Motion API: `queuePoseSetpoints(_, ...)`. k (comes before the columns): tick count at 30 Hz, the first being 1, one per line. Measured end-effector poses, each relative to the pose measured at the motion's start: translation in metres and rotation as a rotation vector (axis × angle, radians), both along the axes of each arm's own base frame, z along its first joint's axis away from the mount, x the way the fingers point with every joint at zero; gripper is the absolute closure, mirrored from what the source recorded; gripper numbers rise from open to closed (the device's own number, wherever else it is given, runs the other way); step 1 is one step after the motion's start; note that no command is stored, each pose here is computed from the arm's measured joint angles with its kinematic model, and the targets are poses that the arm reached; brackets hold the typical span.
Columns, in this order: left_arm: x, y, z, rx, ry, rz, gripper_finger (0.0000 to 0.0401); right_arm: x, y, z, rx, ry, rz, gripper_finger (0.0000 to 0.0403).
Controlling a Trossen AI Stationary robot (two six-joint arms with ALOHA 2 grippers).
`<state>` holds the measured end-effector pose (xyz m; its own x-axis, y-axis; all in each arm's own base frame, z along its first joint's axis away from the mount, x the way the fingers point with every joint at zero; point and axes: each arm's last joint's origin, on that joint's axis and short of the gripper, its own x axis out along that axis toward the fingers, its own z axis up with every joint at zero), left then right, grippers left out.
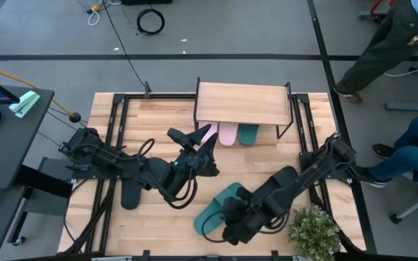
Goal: Pick and place slides into the shelf
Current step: Put the dark green slide under the shelf
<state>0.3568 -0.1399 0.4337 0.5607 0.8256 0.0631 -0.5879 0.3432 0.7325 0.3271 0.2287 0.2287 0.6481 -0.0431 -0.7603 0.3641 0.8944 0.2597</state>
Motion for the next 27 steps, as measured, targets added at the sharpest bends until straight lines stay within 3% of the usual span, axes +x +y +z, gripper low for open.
queuePoseSetpoints(6, 0.004, 0.009, 0.0, 0.0, 0.002, 0.025, 0.0227, 0.0, -0.002, -0.006, -0.044, 0.035, -0.01, 0.0277)
queuePoseSetpoints(20, 0.007, 0.017, -0.001, -0.002, -0.002, 0.047, 0.0227, 0.02, 0.017, -0.045, 0.06, 0.043, 0.097, 0.0278)
queuePoseSetpoints(27, 0.007, 0.017, -0.001, -0.002, -0.002, 0.046, 0.0228, 0.024, -0.006, -0.075, -0.031, 0.223, 0.015, 0.0278)
